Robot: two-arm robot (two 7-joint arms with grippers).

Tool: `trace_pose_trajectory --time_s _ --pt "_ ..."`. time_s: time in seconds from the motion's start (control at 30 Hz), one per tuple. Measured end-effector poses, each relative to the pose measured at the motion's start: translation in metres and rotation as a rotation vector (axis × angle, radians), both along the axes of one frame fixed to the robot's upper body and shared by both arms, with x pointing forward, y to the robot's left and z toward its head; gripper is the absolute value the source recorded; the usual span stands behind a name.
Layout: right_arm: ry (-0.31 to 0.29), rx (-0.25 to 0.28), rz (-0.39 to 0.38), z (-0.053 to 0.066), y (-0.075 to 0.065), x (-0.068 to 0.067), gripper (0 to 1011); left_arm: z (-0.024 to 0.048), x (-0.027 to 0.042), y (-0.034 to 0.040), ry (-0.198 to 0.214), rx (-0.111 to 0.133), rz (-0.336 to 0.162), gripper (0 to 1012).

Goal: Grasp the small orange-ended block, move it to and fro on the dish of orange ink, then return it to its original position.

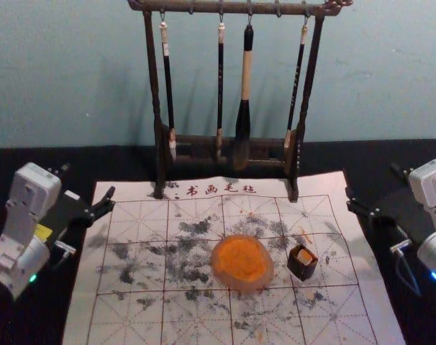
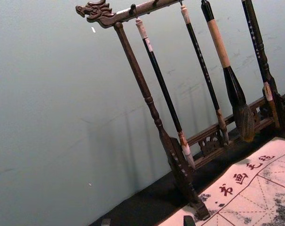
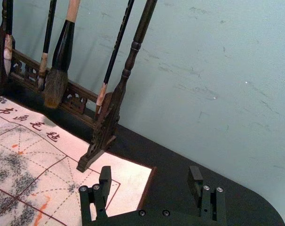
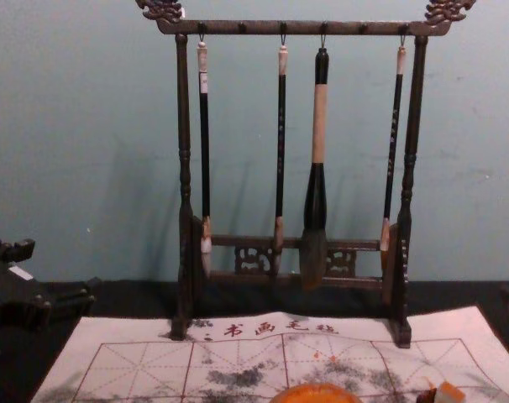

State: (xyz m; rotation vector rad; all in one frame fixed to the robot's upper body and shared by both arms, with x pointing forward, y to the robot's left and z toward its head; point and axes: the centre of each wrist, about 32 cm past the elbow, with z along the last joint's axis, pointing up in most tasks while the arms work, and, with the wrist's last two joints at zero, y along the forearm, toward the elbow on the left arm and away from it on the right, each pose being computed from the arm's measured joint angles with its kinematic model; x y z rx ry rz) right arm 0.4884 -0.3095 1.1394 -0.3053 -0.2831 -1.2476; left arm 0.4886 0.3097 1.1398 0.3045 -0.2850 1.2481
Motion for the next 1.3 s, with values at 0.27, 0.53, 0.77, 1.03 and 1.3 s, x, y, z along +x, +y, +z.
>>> trace_pose_trajectory --time_s 0.27,0.53,0.77,1.03,1.3 --pt "-0.001 0.0 0.0 0.0002 -0.0002 0.0002 1002 0.0 0.0 0.0 0.0 0.0 0.0 1001" --pt "-0.002 0.0 0.0 0.0003 -0.0002 0.0002 1002 0.0 0.0 0.0 0.0 0.0 0.0 1001" --pt "-0.002 -0.001 0.0 0.0003 -0.0002 0.0003 1002 0.0 0.0 0.0 0.0 0.0 0.0 1001" --pt "-0.002 0.0 0.0 0.0003 -0.0002 0.0002 1002 0.0 0.0 0.0 0.0 0.0 0.0 1001" --pt "-0.002 0.0 0.0 0.0003 -0.0002 0.0002 1002 0.0 0.0 0.0 0.0 0.0 0.0 1001"
